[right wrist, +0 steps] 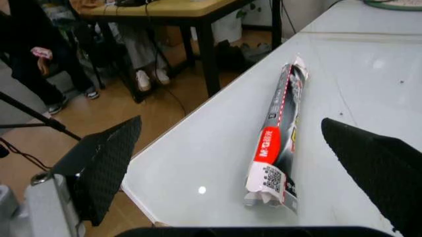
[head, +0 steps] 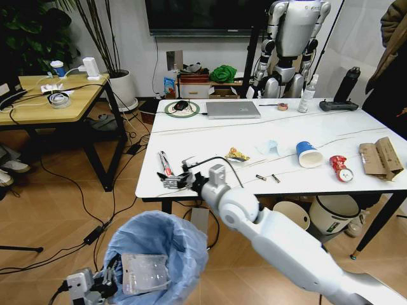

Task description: Pick up the trash bin and place the trash from the table into it.

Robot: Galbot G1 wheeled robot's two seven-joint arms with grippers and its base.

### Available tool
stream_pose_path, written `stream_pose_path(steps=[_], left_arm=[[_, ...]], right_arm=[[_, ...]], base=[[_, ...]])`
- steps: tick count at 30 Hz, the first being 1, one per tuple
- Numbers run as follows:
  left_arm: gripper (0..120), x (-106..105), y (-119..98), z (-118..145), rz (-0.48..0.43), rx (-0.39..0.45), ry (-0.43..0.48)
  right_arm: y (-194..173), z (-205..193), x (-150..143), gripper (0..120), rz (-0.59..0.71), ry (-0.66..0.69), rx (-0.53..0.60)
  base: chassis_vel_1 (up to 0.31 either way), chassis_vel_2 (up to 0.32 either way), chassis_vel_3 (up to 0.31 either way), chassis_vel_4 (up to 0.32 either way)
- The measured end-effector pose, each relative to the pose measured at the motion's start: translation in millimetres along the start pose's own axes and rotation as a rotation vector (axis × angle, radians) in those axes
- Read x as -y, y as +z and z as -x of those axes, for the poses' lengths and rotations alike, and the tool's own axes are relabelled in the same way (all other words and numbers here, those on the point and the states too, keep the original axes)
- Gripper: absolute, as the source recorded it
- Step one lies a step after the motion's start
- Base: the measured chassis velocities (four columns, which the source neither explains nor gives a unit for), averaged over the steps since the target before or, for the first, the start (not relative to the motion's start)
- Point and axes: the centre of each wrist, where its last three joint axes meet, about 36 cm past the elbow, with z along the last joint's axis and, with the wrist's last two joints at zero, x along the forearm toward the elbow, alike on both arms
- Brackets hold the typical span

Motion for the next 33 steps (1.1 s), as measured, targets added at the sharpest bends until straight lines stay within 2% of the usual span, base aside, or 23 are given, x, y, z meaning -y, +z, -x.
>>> stream_pose_path(steps=[10,15,21,22,27,29,30,33], left_arm=[[0,-7.3,-0.9,1.8,0.002,0.011,-0.028],[0,-9.3,0.1,2.2,0.0,0.011,-0.037],[0,-9.8,0.1,2.7,-0.004,0.013,-0.036],[0,-9.8,0.1,2.7,-0.004,0.013,-0.036],[0,-10.2,1.0,4.6,-0.008,0.015,-0.036],[0,-10.2,1.0,4.7,-0.008,0.015,-0.036],[0,-10.0,1.6,4.9,-0.01,0.013,-0.036],[0,-9.6,1.7,5.2,-0.011,0.013,-0.035]], right_arm=[[17.6,22.5,15.5,100,-0.026,0.028,-0.043],[25.5,33.3,20.1,90,-0.039,0.033,-0.054],[30.5,37.9,27.6,64,-0.047,0.043,-0.058],[30.5,37.9,27.6,64,-0.047,0.043,-0.058],[30.4,35.2,29.4,43,-0.053,0.042,-0.057],[30.4,35.1,29.4,41,-0.053,0.042,-0.057],[30.1,34.2,29.5,33,-0.054,0.041,-0.055],[29.7,33.2,29.3,23,-0.055,0.037,-0.048]], base=[[0.0,0.0,0.0,0.0],[0.0,0.0,0.0,0.0],[0.0,0.0,0.0,0.0],[0.0,0.0,0.0,0.0],[0.0,0.0,0.0,0.0],[0.0,0.0,0.0,0.0],[0.0,0.0,0.0,0.0],[0.0,0.0,0.0,0.0]])
